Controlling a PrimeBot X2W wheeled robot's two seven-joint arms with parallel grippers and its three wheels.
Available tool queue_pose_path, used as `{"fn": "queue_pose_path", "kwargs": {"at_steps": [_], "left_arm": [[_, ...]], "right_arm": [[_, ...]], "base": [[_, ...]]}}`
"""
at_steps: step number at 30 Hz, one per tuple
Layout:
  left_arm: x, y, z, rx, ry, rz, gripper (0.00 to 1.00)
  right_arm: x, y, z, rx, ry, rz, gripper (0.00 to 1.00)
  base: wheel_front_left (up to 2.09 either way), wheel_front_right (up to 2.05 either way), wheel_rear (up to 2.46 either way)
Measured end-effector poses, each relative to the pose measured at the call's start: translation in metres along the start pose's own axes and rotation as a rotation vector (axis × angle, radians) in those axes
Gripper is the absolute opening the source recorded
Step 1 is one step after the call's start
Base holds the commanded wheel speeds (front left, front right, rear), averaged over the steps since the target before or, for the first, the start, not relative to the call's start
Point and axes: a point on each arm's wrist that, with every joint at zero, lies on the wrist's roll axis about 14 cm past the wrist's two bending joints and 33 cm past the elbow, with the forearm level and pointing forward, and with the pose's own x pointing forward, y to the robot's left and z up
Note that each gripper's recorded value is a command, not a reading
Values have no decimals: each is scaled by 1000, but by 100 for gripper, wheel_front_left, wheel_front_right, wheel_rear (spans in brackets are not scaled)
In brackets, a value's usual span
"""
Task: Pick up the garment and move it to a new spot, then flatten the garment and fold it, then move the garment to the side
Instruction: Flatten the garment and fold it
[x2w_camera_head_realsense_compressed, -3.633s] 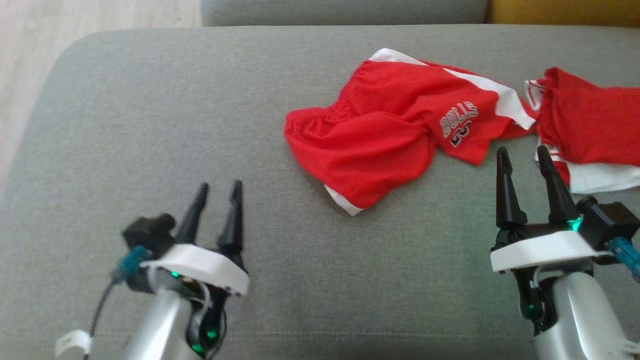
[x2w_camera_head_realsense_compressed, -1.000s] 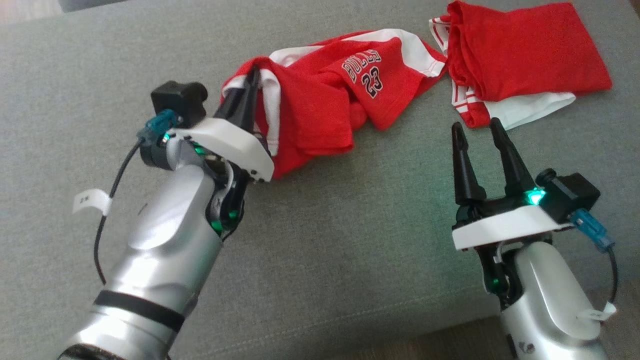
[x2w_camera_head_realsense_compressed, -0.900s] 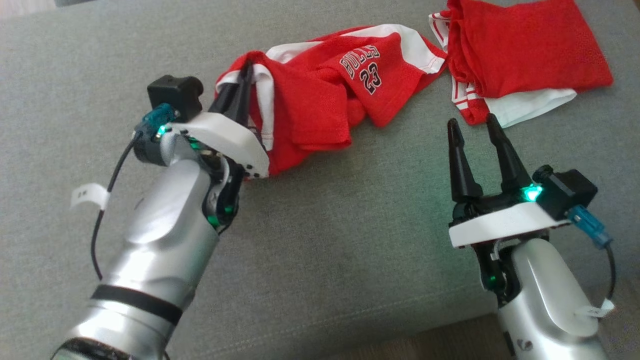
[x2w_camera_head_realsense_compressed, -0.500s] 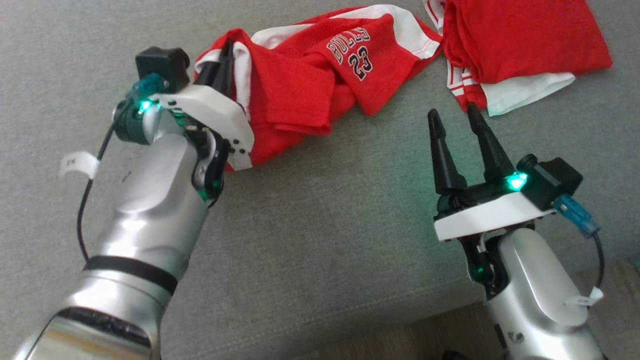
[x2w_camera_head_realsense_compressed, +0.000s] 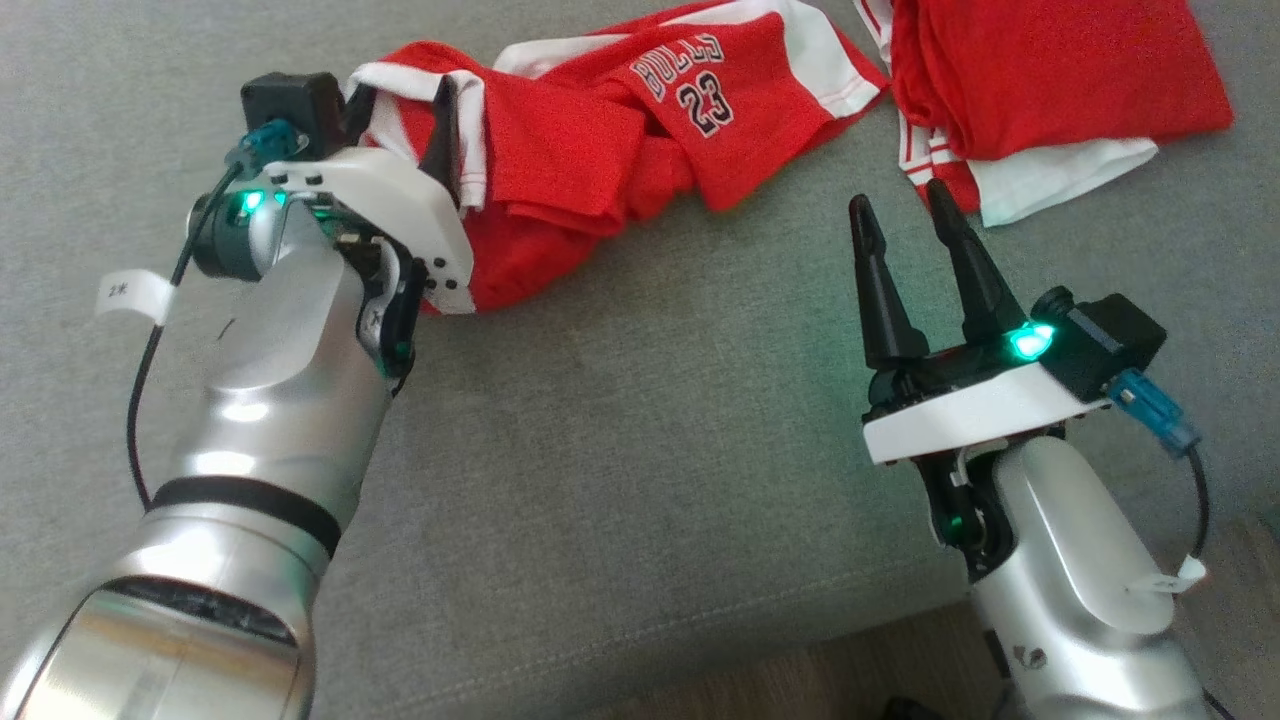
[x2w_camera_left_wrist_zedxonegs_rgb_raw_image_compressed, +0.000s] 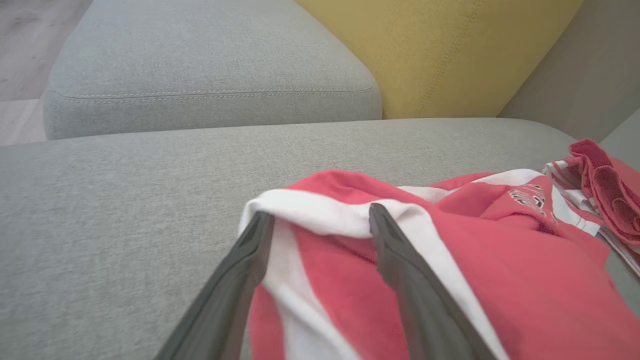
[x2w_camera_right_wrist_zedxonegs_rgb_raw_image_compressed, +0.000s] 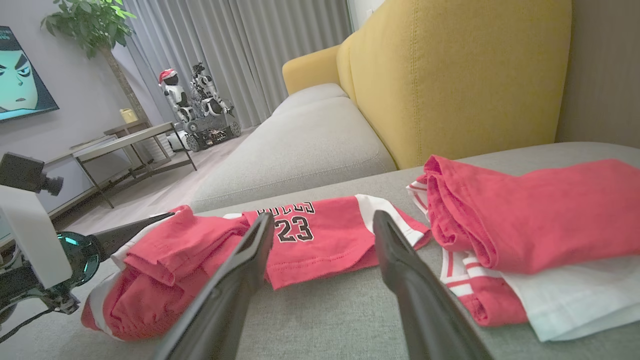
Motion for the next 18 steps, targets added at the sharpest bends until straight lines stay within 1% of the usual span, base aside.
{"fn": "queue_pose_path", "kwargs": {"at_steps": [8, 14, 18], "left_arm": [[-20, 8, 16, 5, -24, -5, 100], [-50, 17, 12, -9, -28, 8, 100], [-69, 21, 22, -17, -71, 24, 100]], "right_arm": [[4, 10, 13, -1, -39, 26, 100], [7, 23, 23, -2, -67, 56, 100], [4, 30, 24, -1, -71, 71, 100]], "base": [[0, 0, 0], [0, 0, 0], [0, 0, 0]]}}
